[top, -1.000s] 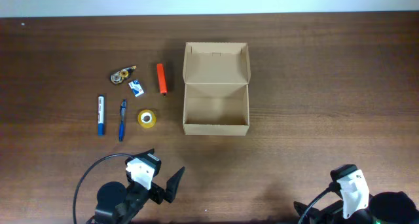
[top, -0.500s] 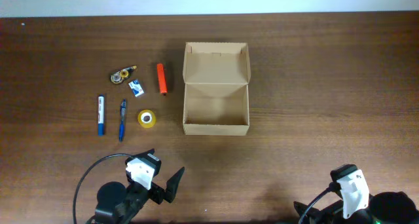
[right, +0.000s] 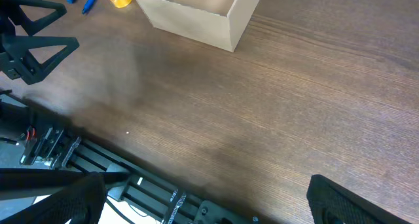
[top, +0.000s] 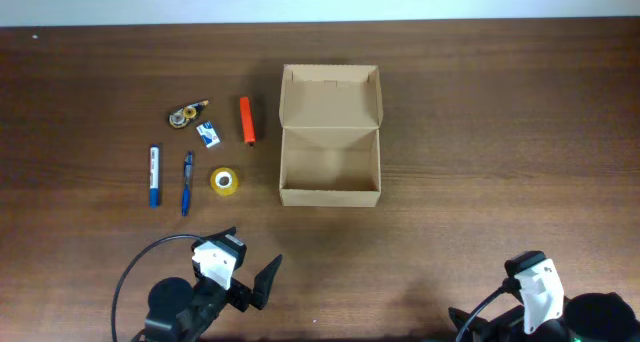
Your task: Pack container
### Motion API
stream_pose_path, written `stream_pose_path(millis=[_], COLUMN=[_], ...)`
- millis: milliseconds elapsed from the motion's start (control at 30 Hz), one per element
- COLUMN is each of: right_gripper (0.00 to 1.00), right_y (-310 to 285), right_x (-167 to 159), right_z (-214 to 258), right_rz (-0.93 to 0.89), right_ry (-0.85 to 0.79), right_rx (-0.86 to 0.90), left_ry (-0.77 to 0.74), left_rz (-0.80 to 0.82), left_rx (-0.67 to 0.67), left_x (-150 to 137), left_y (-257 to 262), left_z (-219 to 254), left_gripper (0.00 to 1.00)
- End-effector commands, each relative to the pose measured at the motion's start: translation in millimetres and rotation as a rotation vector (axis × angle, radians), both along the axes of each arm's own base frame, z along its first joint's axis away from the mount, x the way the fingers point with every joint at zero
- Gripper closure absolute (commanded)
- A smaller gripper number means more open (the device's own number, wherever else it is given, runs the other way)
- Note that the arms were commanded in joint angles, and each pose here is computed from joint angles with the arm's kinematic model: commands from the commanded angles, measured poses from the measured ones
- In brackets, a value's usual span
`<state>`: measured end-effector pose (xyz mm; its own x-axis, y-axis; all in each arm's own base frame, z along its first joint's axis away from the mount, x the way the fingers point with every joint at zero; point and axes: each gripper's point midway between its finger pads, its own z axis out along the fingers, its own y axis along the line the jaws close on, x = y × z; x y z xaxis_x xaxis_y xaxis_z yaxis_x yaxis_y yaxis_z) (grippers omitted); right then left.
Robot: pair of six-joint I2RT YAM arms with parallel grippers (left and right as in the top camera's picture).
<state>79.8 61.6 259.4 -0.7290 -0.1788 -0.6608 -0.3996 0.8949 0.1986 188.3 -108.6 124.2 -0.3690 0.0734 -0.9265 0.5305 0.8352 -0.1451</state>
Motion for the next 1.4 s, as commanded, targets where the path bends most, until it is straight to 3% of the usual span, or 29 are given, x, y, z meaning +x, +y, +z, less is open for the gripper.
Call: stream_pose_path(millis=[0,933,1367], right_gripper=[0.01,0.01,0.01], right_y=[2,2,2], right_x=[-2,-2,-2], right_z=[-2,-2,-2], right_rz=[0.018,0.018,0.018], right_ry=[0.007,0.007,0.007], right_rx=[0.001,0.001,0.001], left_ry=[-0.004,-0.009,-0.034], left_rz=[-0.012,-0.026,0.247], left_rx=[-0.011,-0.018,-0.012], left_x=[-1,-2,24], left_y=[-2,-5,34], left_z=[1,3,20], left_gripper=[0.01,0.01,0.01])
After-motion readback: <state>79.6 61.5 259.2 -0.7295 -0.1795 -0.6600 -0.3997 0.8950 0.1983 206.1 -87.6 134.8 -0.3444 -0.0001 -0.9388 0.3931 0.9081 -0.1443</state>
